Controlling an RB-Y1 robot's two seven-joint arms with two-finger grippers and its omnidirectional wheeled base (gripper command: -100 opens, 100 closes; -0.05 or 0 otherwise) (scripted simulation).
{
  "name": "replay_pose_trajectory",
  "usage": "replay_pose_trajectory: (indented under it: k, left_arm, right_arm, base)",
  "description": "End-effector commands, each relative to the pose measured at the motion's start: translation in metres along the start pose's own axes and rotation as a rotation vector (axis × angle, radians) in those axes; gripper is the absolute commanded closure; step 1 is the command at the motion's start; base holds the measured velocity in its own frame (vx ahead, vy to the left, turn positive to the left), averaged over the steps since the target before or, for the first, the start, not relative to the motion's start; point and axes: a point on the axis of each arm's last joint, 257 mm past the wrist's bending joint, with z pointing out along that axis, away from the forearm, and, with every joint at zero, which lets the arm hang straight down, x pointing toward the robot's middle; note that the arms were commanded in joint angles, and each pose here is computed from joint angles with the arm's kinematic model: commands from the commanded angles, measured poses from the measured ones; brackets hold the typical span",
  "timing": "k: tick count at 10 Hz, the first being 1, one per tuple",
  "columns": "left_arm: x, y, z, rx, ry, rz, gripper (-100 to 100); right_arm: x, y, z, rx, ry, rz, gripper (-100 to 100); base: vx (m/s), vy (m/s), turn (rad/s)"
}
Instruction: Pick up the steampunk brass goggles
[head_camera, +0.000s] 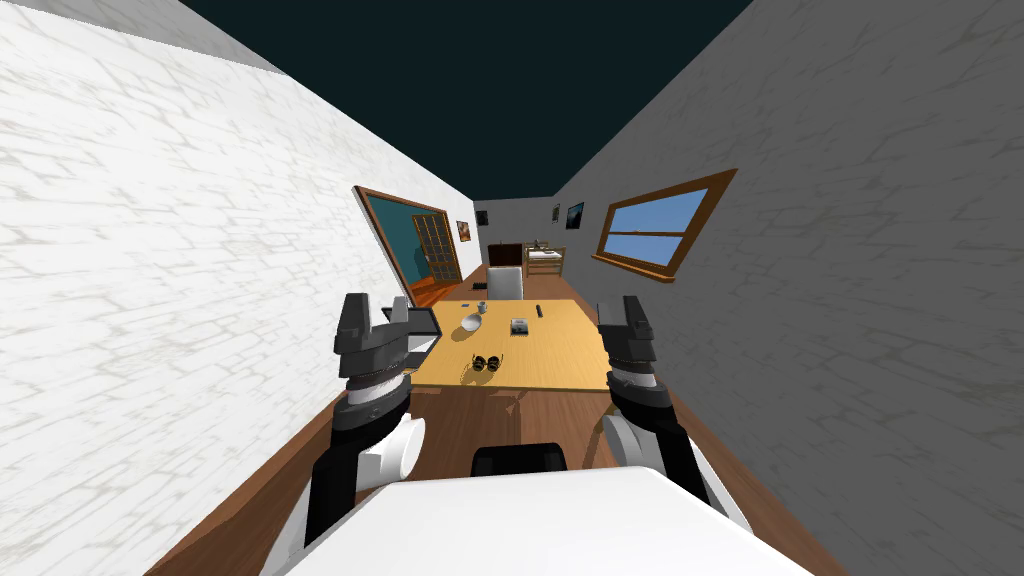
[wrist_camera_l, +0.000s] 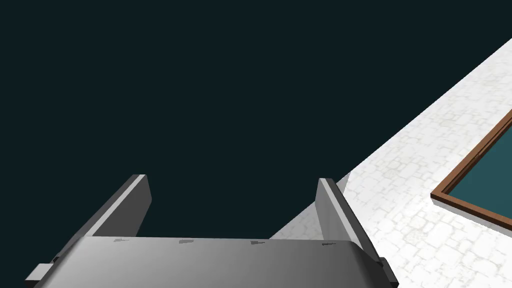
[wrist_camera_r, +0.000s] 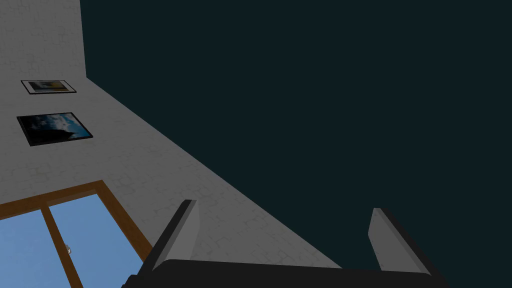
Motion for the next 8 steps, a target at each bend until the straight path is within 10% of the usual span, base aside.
replay_pose_trajectory:
  k: [1, 8]
  left_arm:
    - [0.009, 0.019, -0.003, -0.032, 0.035, -0.01, -100]
    - [0.031, 0.082, -0.013, -0.146, 0.104, -0.04, -100]
  right_arm:
    - [0.0, 0.0, 0.0, 0.0, 0.0, 0.0, 0]
    - [0.0, 0.0, 0.0, 0.0, 0.0, 0.0, 0]
  base:
    - [-0.014, 0.007, 0.013]
    - [-0.024, 0.016, 0.01]
